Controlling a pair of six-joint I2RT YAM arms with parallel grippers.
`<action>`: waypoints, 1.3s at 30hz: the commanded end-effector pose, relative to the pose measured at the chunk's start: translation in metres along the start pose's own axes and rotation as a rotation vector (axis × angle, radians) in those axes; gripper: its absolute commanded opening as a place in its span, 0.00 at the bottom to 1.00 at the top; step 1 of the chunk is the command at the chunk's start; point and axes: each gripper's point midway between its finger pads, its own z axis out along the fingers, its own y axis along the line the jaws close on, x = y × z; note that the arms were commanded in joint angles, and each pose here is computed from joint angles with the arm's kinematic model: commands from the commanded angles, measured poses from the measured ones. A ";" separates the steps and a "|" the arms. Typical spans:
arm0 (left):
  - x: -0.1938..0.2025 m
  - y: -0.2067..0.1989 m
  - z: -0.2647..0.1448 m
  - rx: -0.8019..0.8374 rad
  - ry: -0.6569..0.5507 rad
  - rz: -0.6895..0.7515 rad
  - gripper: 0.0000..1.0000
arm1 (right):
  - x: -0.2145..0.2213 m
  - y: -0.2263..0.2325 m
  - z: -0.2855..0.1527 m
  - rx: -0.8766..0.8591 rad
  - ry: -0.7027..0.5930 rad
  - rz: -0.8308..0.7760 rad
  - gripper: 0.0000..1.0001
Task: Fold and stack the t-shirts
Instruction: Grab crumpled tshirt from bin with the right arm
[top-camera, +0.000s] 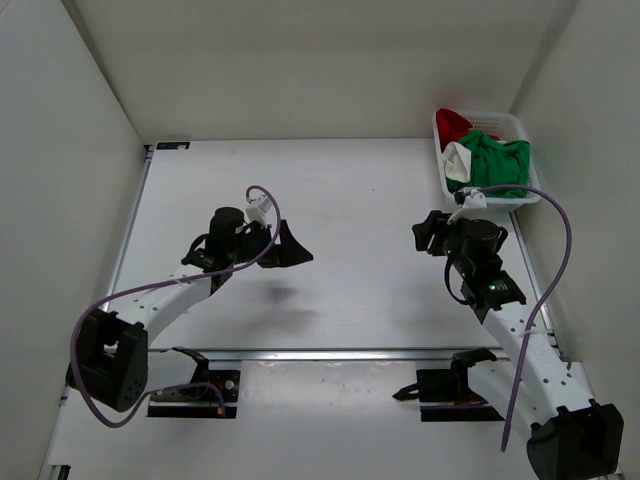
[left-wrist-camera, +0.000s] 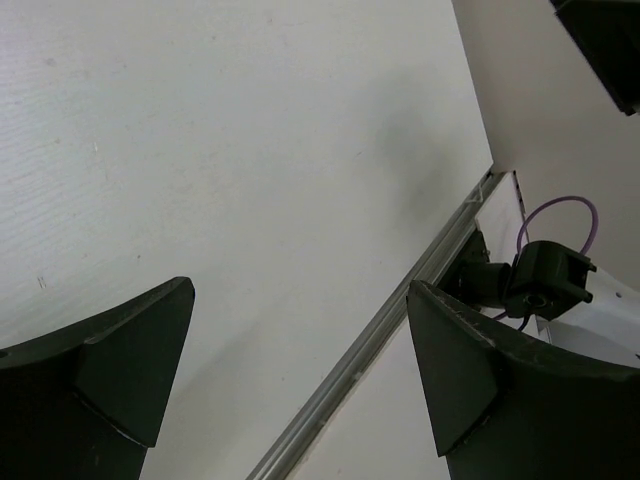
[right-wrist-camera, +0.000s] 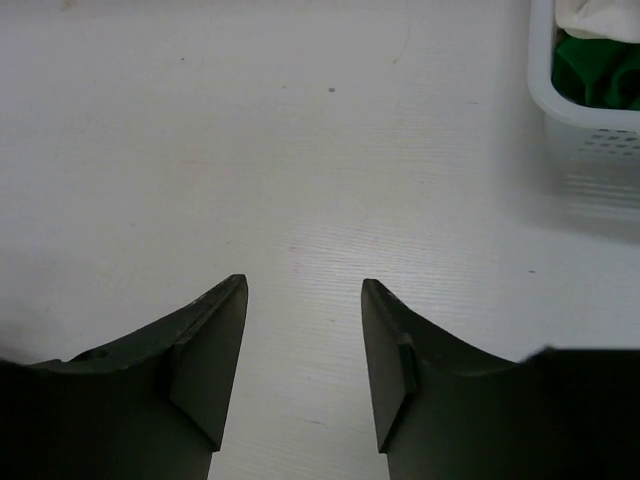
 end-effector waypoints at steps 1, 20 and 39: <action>-0.020 -0.025 -0.007 0.102 -0.061 0.066 0.99 | -0.017 0.008 -0.001 -0.040 -0.049 0.013 0.46; 0.009 -0.058 0.004 0.223 -0.027 0.000 0.18 | -0.122 -0.121 0.082 0.365 -0.043 0.142 0.39; 0.042 -0.039 0.021 0.193 0.046 -0.034 0.52 | -0.117 -0.263 0.147 0.589 0.036 0.144 0.49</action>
